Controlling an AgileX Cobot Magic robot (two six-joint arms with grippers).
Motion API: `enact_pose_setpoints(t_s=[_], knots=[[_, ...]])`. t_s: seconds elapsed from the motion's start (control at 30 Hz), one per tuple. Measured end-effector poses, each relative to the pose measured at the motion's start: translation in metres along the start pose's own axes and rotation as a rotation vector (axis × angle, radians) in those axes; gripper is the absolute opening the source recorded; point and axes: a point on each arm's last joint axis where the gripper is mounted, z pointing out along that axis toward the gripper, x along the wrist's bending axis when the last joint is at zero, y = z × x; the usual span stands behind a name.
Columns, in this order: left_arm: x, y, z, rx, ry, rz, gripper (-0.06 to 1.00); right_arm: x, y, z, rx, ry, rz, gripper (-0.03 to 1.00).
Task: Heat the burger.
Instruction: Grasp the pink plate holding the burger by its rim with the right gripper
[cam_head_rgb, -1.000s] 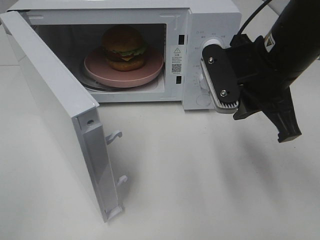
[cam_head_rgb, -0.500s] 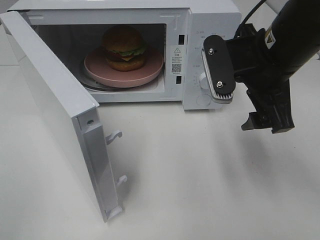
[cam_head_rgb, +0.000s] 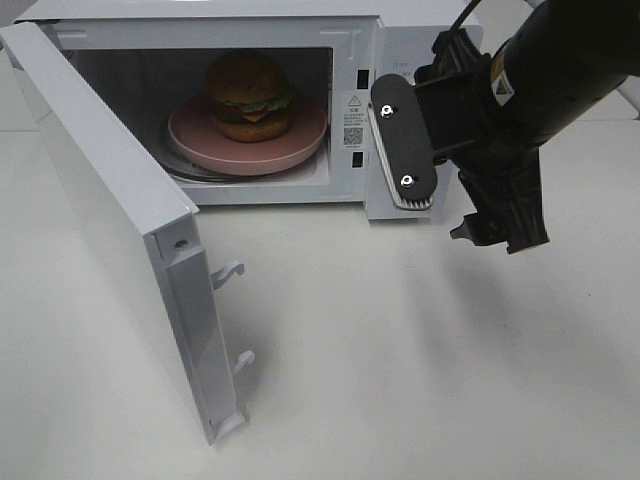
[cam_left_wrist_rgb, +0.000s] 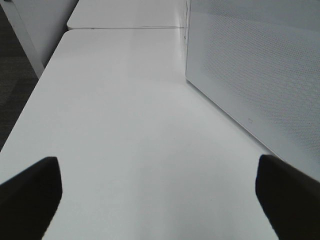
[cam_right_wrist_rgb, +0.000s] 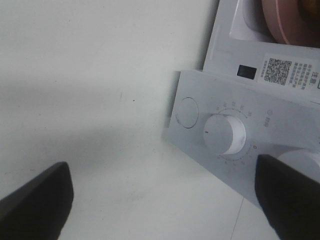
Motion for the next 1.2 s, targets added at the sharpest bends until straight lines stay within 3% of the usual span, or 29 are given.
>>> enact_pose_setpoints(t_s=[0.37, 0.67, 1.2], knots=[[0.0, 0.0, 0.0, 0.0, 0.0, 0.0, 0.97, -0.006, 0.012, 0.017, -0.041, -0.06, -0.035, 0.94], [0.0, 0.0, 0.0, 0.0, 0.0, 0.0, 0.97, -0.03, 0.026, 0.041, -0.077, -0.115, -0.042, 0.92], [0.0, 0.0, 0.0, 0.0, 0.0, 0.0, 0.97, -0.045, 0.046, 0.081, -0.107, -0.125, -0.062, 0.89]])
